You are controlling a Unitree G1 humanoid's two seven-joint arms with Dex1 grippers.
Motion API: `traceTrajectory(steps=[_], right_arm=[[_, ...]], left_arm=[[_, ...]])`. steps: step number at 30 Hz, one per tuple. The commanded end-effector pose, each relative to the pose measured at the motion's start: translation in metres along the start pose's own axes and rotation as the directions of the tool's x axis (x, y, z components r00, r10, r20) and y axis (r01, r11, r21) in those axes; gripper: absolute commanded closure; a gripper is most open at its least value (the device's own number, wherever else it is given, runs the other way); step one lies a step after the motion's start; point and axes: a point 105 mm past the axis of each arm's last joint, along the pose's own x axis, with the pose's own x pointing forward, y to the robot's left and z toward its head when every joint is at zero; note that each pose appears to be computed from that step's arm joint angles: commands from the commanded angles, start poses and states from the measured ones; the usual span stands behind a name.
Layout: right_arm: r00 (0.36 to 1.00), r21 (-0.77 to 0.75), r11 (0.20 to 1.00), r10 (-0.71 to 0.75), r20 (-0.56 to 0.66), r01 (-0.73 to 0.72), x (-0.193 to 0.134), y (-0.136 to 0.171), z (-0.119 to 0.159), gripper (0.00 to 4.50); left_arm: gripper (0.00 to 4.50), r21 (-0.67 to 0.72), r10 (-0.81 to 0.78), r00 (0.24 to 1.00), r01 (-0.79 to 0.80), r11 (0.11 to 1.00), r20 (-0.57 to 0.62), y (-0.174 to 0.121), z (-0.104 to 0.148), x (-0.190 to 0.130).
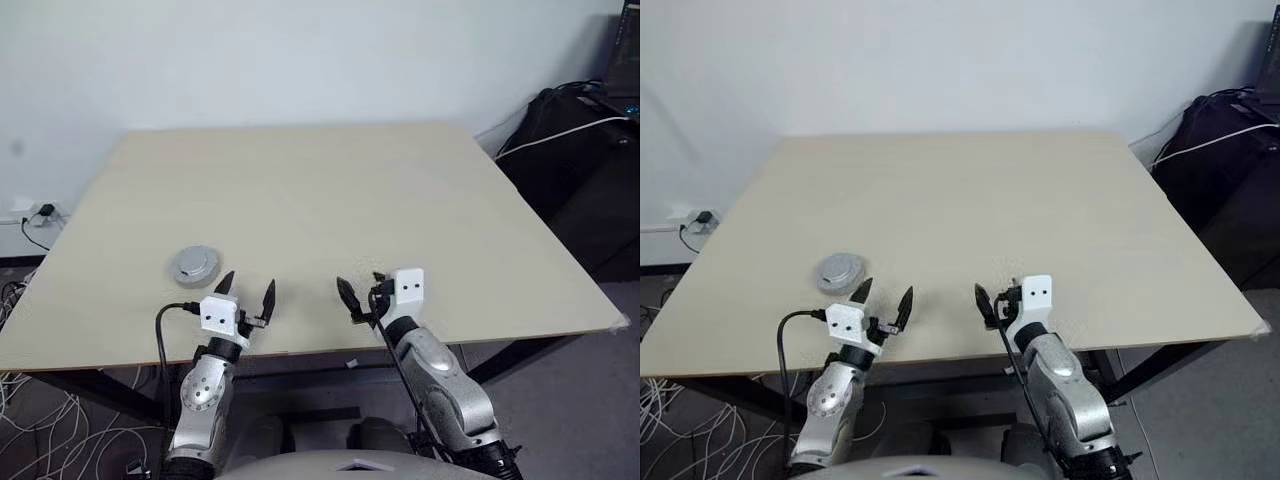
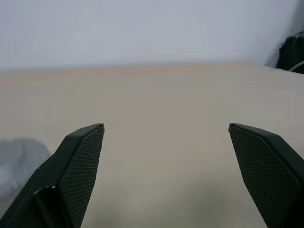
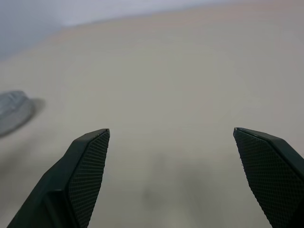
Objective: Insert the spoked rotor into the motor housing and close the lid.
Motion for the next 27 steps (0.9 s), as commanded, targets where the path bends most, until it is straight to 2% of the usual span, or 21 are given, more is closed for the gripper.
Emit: traceTrajectory(steps=[1,4,10,27], right_arm=[[0.997,-0.177,0.984,-0.013,0.077,0.027,-0.007,-0.002,0.002,0.00],[0.996,-0.179,0.982,-0.046,0.082,0.060,-0.013,-0.005,-0.005,0.00],[0.994,-0.142,0.987,-0.065,0.092,0.078,-0.024,-0.008,-0.010,0.00],[0.996,-0.116,0.991,-0.053,0.077,0.062,-0.020,-0.006,-0.012,0.00]], left_arm=[[0.06,0.012,0.049,0.997,-0.050,0.999,0.057,0.004,0.009,0.003],[0.06,-0.002,0.081,0.995,-0.081,0.997,0.050,0.009,0.007,0.001],[0.06,-0.074,0.009,1.000,-0.007,0.997,0.015,0.002,0.001,-0.004],[0.06,-0.085,0.034,0.999,-0.036,0.996,-0.020,0.009,-0.001,-0.004]])
